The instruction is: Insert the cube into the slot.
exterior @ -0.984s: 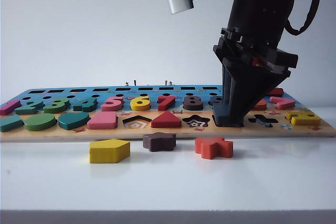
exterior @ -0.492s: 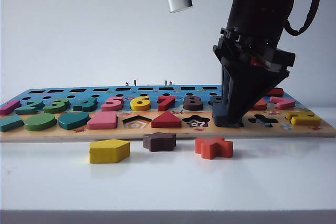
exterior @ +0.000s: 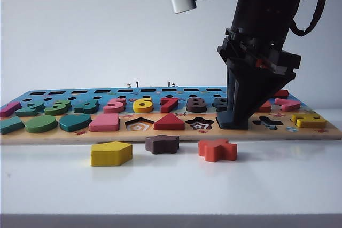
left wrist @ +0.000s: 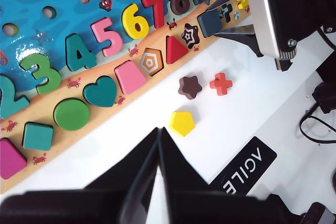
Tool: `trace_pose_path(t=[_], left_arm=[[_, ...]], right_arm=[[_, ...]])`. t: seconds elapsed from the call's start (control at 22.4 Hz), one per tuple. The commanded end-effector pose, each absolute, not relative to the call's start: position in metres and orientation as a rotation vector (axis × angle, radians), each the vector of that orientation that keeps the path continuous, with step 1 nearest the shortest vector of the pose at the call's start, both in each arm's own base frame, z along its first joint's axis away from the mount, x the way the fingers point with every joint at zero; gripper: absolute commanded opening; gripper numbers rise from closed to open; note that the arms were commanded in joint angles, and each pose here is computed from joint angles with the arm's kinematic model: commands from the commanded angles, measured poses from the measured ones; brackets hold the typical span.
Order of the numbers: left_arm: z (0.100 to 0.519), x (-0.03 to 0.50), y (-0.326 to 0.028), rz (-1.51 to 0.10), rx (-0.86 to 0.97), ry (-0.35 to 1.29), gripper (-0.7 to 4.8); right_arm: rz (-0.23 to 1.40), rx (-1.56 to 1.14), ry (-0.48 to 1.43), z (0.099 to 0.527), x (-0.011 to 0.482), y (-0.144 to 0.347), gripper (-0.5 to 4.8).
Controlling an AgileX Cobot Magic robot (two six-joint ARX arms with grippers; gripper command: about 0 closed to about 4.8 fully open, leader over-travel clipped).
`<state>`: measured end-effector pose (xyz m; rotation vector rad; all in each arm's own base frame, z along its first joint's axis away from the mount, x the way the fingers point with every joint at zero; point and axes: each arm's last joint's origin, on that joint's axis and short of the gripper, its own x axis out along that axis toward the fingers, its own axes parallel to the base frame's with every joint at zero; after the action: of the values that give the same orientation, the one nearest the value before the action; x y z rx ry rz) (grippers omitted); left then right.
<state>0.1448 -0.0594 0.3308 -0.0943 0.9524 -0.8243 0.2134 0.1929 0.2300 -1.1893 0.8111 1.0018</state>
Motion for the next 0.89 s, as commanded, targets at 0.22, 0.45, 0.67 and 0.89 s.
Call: trace_pose_path(t=[0.22, 0.45, 0.67, 0.89], left_arm=[[0.333, 0.145, -0.060, -0.836, -0.092, 0.933, 0.17], [0.333, 0.145, -0.060, -0.836, -0.092, 0.934, 0.17], [0.333, 0.145, -0.060, -0.836, -0.092, 0.933, 0.17], [0.333, 0.145, -0.060, -0.836, -0.092, 0.933, 0.17]], right_arm=[[0.999, -1.177, 0.797, 0.233, 0.213, 0.193, 2.31], [0.994, -1.163, 0.783, 0.237, 0.212, 0.193, 2.43], [0.953, -1.098, 0.773, 0.246, 0.208, 0.189, 2.43], [0.882, -0.970, 0.787, 0.254, 0.206, 0.187, 2.43]])
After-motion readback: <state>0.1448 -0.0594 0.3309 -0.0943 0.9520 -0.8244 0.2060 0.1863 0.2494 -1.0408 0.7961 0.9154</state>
